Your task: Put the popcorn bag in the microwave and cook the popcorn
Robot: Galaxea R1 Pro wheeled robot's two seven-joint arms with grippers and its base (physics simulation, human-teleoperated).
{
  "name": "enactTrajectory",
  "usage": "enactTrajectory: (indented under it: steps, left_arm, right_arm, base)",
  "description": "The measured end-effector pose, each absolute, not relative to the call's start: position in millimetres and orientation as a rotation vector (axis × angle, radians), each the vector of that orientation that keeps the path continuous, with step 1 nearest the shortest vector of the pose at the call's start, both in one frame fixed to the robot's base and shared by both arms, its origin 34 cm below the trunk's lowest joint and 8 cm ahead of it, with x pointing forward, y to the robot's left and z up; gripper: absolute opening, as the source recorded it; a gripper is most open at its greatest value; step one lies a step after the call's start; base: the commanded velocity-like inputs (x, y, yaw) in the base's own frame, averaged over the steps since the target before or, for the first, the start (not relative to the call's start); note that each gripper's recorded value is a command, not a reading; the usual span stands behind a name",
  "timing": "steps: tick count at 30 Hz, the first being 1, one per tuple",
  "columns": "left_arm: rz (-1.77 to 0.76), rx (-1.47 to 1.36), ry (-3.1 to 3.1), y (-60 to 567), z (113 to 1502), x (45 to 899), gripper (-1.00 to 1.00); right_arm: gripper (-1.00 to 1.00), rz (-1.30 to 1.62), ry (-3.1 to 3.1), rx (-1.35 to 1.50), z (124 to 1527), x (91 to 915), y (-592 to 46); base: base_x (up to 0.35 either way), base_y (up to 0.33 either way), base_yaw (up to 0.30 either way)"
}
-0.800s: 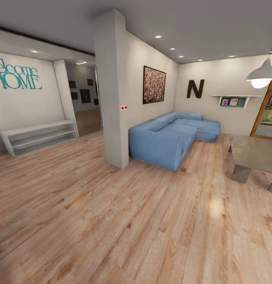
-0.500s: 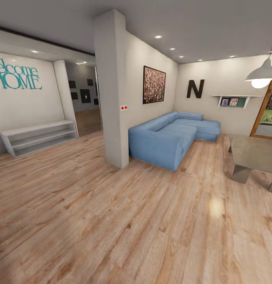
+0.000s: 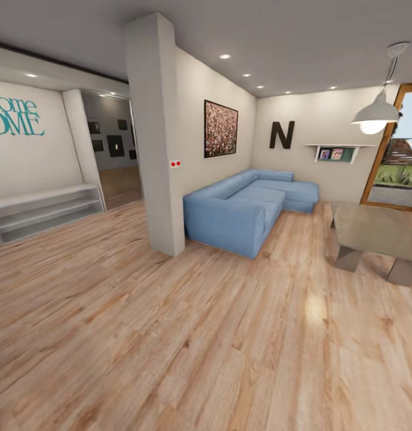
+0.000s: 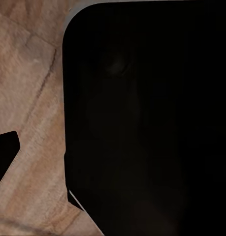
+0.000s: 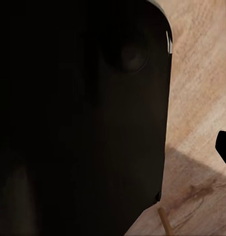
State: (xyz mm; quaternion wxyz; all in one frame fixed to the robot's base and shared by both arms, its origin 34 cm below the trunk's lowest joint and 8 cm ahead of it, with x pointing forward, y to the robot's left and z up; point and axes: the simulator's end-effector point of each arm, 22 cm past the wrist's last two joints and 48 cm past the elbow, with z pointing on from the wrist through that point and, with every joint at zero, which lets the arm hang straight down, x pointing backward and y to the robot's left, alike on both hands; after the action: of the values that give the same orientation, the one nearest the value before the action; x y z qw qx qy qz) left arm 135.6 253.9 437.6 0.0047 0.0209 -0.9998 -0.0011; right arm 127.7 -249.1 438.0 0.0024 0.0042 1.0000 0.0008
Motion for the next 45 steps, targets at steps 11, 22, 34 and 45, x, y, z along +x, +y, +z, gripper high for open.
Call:
enactTrajectory:
  steps: [11,22,34,45]
  left_arm:
    - [-0.002,0.066,-3.131,253.2,437.6,135.4,1.0]
    - [-0.002,0.066,-3.132,253.2,437.6,135.6,1.0]
    - [-0.001,0.066,-3.132,252.9,437.6,135.6,1.0]
    - [-0.002,0.068,-3.132,253.2,437.6,135.6,1.0]
  right_arm:
    - [1.0,-0.001,3.12,0.016,438.1,131.3,-249.6]
    - [1.0,-0.006,3.119,0.017,438.1,131.6,-251.3]
    - [1.0,-0.008,3.119,0.02,438.1,131.5,-252.3]
    - [1.0,-0.008,3.12,0.02,438.1,131.3,-252.3]
  base:
    - [0.0,0.0,-0.277]
    - [0.0,0.0,-0.289]
    - [0.0,0.0,-0.289]
    - [0.0,0.0,-0.289]
